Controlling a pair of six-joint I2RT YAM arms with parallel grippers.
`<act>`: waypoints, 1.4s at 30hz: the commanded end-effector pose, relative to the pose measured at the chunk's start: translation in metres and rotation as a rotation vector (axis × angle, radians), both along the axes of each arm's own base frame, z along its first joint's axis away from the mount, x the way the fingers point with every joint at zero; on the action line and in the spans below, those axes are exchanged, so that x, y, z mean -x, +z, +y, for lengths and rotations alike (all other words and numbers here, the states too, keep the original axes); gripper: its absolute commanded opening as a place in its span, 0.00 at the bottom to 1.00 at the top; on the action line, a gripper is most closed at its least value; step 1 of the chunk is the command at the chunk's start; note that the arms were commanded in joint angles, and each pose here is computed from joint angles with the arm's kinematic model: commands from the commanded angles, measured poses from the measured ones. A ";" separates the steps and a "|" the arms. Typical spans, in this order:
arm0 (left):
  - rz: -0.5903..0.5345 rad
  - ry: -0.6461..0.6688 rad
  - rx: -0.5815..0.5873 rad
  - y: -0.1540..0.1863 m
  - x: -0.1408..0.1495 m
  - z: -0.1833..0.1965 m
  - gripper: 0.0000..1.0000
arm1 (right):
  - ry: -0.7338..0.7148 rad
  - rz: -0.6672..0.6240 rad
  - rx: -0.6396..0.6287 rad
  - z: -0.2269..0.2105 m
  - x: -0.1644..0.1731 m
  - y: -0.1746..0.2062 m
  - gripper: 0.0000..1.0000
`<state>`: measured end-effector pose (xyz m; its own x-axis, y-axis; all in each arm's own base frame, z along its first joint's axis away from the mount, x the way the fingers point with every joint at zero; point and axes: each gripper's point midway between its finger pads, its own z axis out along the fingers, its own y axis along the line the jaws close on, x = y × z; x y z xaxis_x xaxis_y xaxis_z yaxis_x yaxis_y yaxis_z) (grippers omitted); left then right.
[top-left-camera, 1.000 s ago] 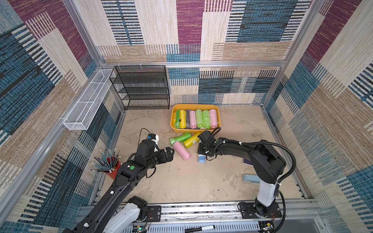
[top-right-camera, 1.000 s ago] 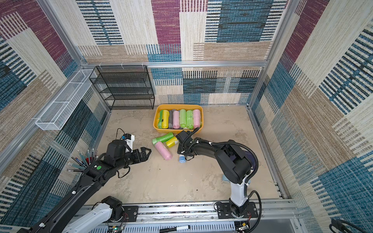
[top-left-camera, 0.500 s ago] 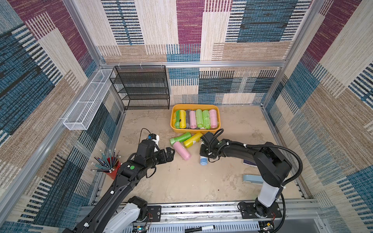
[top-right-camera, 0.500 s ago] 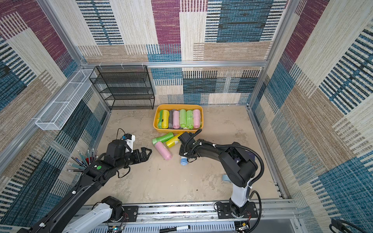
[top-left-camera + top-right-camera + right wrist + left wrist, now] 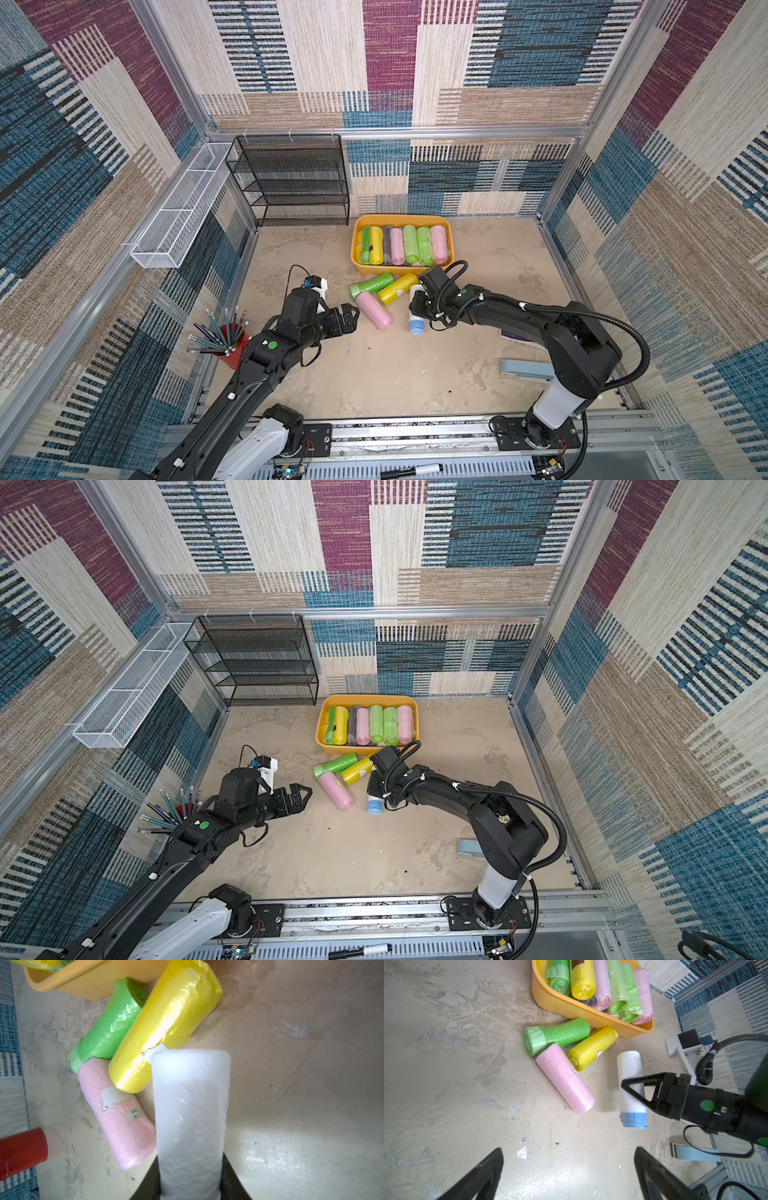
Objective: Put the roll of trash bags into the storage box
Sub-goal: Pick up the roll of trash bags from the center of the board.
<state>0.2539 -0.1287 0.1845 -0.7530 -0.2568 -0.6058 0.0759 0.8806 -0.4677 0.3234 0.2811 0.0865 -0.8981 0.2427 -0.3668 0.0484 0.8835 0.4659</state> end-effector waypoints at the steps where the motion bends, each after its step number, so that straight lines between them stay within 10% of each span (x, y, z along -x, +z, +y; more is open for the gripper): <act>1: -0.025 -0.010 -0.010 0.002 -0.003 0.000 0.98 | 0.007 -0.046 -0.090 0.013 -0.006 0.021 0.32; 28: -0.018 0.000 -0.011 0.003 -0.001 0.002 0.99 | 0.086 -0.144 -0.347 0.053 -0.016 0.086 0.31; 42: -0.014 0.000 -0.012 0.001 -0.002 0.002 0.98 | 0.124 -0.234 -0.364 0.074 -0.078 0.117 0.31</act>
<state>0.2541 -0.1266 0.1851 -0.7483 -0.2624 -0.6092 0.0710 0.8815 -0.4668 0.3889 0.3485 0.1911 -0.8480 0.3052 -0.4333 -0.1344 0.6670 0.7328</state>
